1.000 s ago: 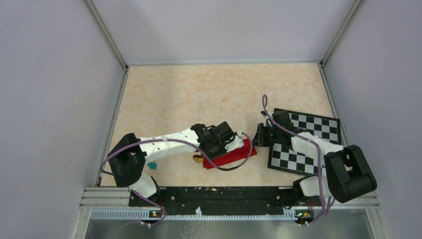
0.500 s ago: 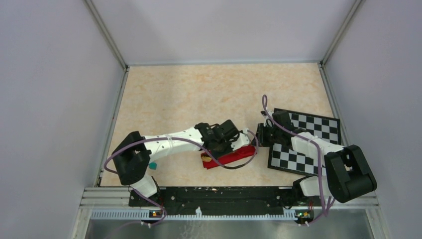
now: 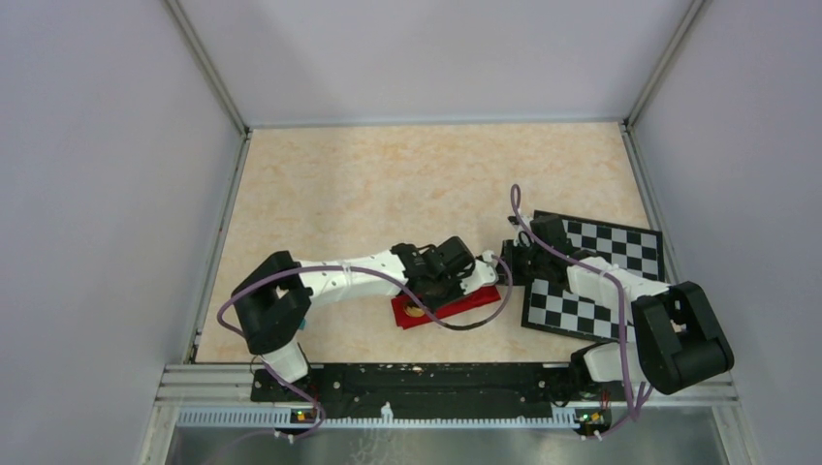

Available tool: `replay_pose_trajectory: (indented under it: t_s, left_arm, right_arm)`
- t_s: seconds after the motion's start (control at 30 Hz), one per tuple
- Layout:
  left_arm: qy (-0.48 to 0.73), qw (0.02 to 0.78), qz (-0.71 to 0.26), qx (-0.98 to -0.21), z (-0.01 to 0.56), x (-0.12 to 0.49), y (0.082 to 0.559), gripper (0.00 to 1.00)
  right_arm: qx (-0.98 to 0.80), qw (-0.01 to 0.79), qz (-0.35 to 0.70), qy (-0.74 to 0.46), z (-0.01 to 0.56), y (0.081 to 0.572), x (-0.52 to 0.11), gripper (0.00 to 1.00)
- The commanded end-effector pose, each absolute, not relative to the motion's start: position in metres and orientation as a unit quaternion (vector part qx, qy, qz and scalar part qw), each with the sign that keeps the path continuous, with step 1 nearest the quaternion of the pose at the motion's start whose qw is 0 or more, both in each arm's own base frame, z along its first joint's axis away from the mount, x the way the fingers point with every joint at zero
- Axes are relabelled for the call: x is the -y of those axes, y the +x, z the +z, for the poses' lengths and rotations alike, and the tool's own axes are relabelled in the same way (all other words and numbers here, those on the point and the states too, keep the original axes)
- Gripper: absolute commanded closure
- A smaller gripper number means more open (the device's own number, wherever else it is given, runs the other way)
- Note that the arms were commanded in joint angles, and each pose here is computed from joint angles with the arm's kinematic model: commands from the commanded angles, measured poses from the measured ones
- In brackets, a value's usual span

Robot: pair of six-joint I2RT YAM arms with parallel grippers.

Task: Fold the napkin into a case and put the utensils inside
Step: Insert the spoon into the folded napkin.

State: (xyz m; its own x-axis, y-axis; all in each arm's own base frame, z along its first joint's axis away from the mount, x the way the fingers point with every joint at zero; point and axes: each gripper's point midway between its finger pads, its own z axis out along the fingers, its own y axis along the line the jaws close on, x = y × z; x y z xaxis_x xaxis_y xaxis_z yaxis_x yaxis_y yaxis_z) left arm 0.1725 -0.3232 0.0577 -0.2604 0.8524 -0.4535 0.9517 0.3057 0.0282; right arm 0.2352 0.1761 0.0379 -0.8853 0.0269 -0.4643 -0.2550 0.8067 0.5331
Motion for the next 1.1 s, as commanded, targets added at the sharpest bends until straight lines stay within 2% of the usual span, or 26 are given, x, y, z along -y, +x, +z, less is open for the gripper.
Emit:
replay_pose_trajectory:
  t_s: [0.0, 0.67, 0.73, 0.83, 0.93, 1.07]
  left_arm:
    - [0.569, 0.220, -0.153, -0.777, 0.057, 0.340, 0.174, 1.00]
    - [0.581, 0.209, -0.129, -0.776, 0.029, 0.330, 0.175, 1.00]
    - [0.576, 0.214, -0.131, -0.778, 0.032, 0.332, 0.177, 0.91]
    - [0.571, 0.225, -0.134, -0.778, 0.041, 0.333, 0.178, 0.65]
    - [0.564, 0.242, -0.148, -0.775, 0.061, 0.337, 0.178, 0.55]
    - [0.554, 0.284, -0.179, -0.762, 0.107, 0.341, 0.176, 0.48]
  right_arm:
    - [-0.916, 0.244, 0.310, -0.068, 0.040, 0.240, -0.176, 0.86]
    - [-0.915, 0.246, 0.312, -0.070, 0.041, 0.239, -0.177, 0.87]
    - [-0.915, 0.247, 0.311, -0.069, 0.041, 0.240, -0.176, 0.86]
    - [-0.916, 0.249, 0.307, -0.068, 0.042, 0.241, -0.175, 0.83]
    - [-0.918, 0.253, 0.300, -0.064, 0.045, 0.242, -0.173, 0.76]
    - [-0.918, 0.261, 0.295, -0.046, 0.059, 0.243, -0.170, 0.66]
